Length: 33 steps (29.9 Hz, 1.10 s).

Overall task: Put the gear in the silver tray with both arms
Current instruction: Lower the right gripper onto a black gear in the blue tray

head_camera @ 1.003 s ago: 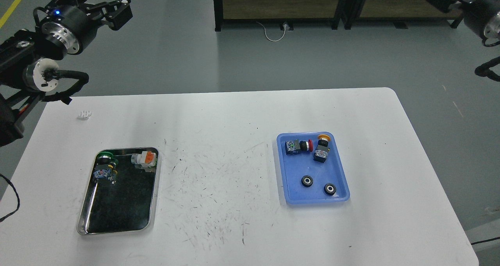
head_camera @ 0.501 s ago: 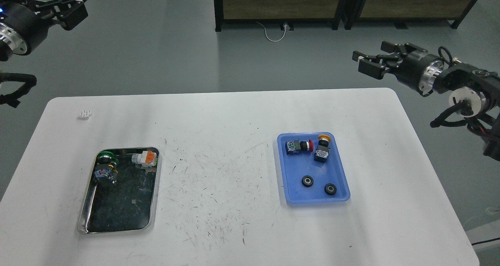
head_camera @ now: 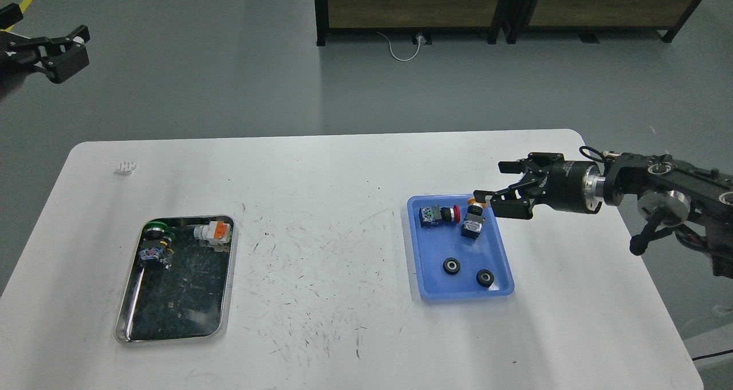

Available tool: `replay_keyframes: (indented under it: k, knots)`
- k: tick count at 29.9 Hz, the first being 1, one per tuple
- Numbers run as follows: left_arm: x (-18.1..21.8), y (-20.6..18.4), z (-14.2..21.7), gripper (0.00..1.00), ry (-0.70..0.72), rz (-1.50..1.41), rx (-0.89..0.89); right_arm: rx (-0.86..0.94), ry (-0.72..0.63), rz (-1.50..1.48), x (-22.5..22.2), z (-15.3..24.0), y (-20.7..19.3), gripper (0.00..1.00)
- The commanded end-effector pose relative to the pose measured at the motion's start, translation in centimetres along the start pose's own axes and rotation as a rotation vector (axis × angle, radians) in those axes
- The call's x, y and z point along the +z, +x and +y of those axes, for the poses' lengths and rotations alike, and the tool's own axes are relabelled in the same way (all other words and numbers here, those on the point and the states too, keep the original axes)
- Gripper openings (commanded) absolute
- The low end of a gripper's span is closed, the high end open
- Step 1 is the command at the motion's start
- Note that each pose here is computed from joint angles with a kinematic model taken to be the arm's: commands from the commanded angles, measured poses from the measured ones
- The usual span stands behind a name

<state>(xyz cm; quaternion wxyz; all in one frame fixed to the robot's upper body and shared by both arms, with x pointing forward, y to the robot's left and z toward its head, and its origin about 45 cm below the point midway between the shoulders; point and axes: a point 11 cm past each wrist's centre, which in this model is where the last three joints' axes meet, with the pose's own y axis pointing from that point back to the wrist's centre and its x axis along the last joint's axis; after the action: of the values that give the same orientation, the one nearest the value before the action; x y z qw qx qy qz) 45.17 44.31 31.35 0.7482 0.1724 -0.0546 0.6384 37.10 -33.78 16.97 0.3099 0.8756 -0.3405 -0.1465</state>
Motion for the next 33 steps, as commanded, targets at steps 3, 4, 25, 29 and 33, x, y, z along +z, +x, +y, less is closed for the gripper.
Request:
replay_keyframes:
  k: [3,4,25,29,33]
  knots:
    - [-1.4,0.8,1.4,0.99,0.030,-0.075,-0.017,-0.056,-0.091,0.050,2.0,-1.1,-1.5,0.95]
    - [-1.4,1.1,1.7,0.99,0.033,-0.078,-0.013,-0.067,-0.103,0.058,2.3,-1.4,-1.9,0.95]
    - [-2.5,1.4,2.4,0.98,0.056,-0.076,-0.006,-0.124,-0.225,0.153,5.9,-6.5,-6.0,0.93]
    - [-2.7,1.4,2.4,0.98,0.047,-0.074,-0.005,-0.111,-0.231,0.157,6.2,-7.2,-6.3,0.92]
    - [-2.8,1.4,2.5,0.98,0.049,-0.074,-0.004,-0.109,-0.242,0.174,6.5,-7.6,-6.4,0.90]
